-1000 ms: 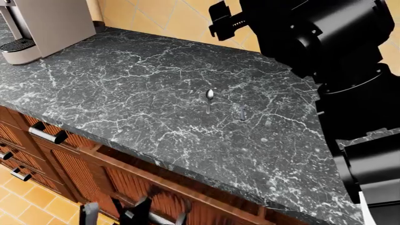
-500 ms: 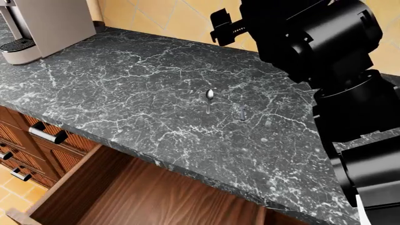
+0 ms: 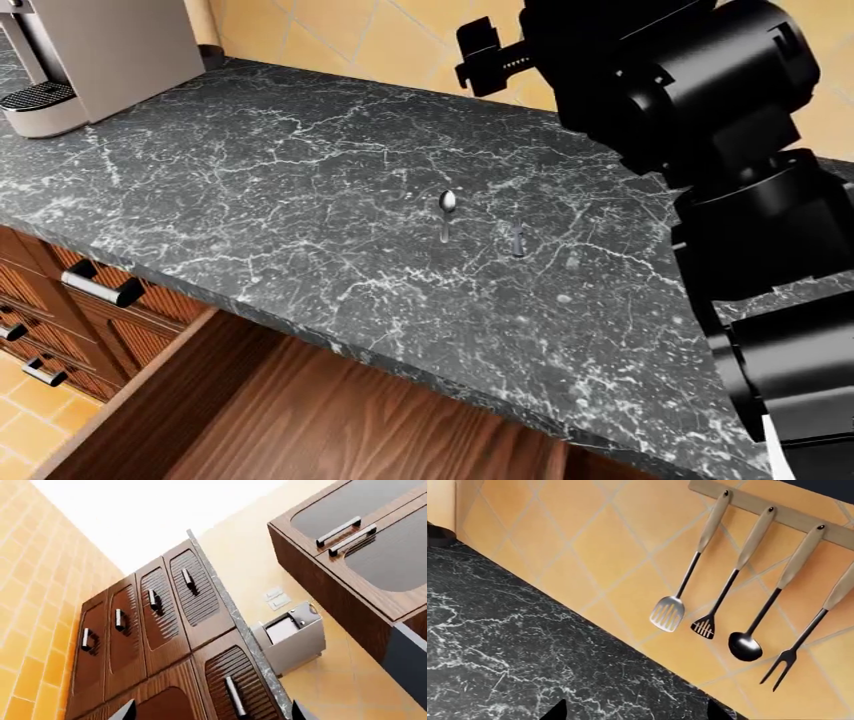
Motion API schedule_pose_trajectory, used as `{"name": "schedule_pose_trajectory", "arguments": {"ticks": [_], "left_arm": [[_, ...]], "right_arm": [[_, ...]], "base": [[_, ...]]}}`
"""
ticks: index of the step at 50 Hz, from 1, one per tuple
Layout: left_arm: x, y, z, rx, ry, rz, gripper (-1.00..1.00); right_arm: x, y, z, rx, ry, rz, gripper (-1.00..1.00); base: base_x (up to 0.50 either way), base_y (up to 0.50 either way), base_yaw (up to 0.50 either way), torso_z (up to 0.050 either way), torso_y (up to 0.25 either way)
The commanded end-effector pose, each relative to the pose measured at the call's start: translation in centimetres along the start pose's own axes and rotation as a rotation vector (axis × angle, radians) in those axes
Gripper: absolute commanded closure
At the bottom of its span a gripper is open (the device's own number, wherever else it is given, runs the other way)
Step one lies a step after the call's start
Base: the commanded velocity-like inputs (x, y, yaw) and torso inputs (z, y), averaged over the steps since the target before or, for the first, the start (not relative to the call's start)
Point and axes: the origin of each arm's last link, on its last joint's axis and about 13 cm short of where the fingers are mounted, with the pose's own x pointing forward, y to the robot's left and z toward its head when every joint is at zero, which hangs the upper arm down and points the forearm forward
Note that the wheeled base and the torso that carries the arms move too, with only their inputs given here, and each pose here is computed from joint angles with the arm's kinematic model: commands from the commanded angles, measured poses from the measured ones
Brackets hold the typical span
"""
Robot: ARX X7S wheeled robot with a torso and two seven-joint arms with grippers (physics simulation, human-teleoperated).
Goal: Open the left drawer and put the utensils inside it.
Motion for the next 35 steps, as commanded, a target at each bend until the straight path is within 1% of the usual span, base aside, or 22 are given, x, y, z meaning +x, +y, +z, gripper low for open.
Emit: {"name": "schedule_pose_trajectory", "arguments": {"ticks": [1, 2, 3, 4, 5, 6, 7, 8, 9, 12, 16, 18, 23, 26, 29, 32, 35], "left_arm": [[3.6, -14.8, 4.9, 0.336, -0.350, 0.176, -1.00], [4.8, -16.7, 4.7, 0.389, -0.315, 0.197, -1.00], [6.5, -19.9, 4.4, 0.464, -0.266, 0.139, -1.00], [7.1, -21.1, 4.2, 0.525, -0.243, 0.143, -1.00], [8.3, -23.9, 4.0, 0.560, -0.164, 0.090, -1.00], [8.8, -24.8, 3.9, 0.630, -0.142, 0.129, -1.00], [9.9, -26.6, 3.6, 0.738, -0.053, 0.167, -1.00], [10.2, -27.1, 3.2, 0.795, 0.033, 0.161, -1.00], [10.9, -28.1, 2.9, 0.854, 0.098, 0.165, -1.00], [11.5, -29.1, 2.7, 0.882, 0.167, 0.154, -1.00], [12.4, -29.2, 2.5, 0.890, 0.187, 0.190, -1.00], [12.6, -29.9, 2.9, 0.888, 0.179, 0.194, -1.00], [13.3, -30.8, 3.3, 0.869, 0.177, 0.205, -1.00], [13.7, -31.3, 3.2, 0.873, 0.188, 0.216, -1.00], [14.2, -32.4, 3.3, 0.878, 0.184, 0.205, -1.00], [14.6, -33.1, 3.2, 0.884, 0.194, 0.202, -1.00], [15.6, -34.4, 2.7, 0.896, 0.212, 0.188, -1.00]], "right_arm": [[0.4, 0.0, -0.1, 0.022, 0.005, 0.008, -1.00], [0.4, -0.1, -0.1, 0.028, 0.003, 0.011, -1.00], [0.5, -0.2, 0.1, 0.048, 0.010, 0.006, -1.00], [0.6, -0.3, 0.1, 0.047, 0.011, 0.007, -1.00], [0.7, -0.3, 0.1, 0.055, 0.020, 0.007, -1.00], [0.7, -0.3, 0.1, 0.055, 0.021, 0.009, -1.00], [0.8, -0.3, 0.1, 0.058, 0.023, 0.010, -1.00], [0.8, -0.3, 0.1, 0.059, 0.021, 0.017, -1.00], [0.9, -0.3, 0.1, 0.067, 0.021, 0.025, -1.00], [1.1, -0.2, 0.0, 0.086, 0.035, 0.031, -1.00], [1.4, -0.3, -0.2, 0.094, 0.057, 0.024, -1.00], [1.5, -0.3, -0.3, 0.091, 0.060, 0.024, -1.00], [1.5, -0.2, -0.4, 0.079, 0.050, 0.035, -1.00], [1.4, -0.1, -0.4, 0.095, 0.048, 0.062, -1.00], [1.5, 0.1, -0.6, 0.099, 0.060, 0.070, -1.00], [1.6, 0.2, -0.7, 0.103, 0.069, 0.076, -1.00], [1.8, 0.3, -0.9, 0.105, 0.081, 0.077, -1.00]], "base": [[0.00, 0.00, 0.00, 0.000, 0.000], [0.00, 0.00, 0.00, 0.000, 0.000], [0.00, 0.00, 0.00, 0.000, 0.000], [0.00, 0.00, 0.00, 0.000, 0.000], [0.00, 0.00, 0.00, 0.000, 0.000], [0.00, 0.00, 0.00, 0.000, 0.000], [0.00, 0.00, 0.00, 0.000, 0.000], [0.00, 0.00, 0.00, 0.000, 0.000], [0.00, 0.00, 0.00, 0.000, 0.000], [0.00, 0.00, 0.00, 0.000, 0.000], [0.00, 0.00, 0.00, 0.000, 0.000], [0.00, 0.00, 0.00, 0.000, 0.000], [0.00, 0.00, 0.00, 0.000, 0.000], [0.00, 0.00, 0.00, 0.000, 0.000], [0.00, 0.00, 0.00, 0.000, 0.000], [0.00, 0.00, 0.00, 0.000, 0.000], [0.00, 0.00, 0.00, 0.000, 0.000]]}}
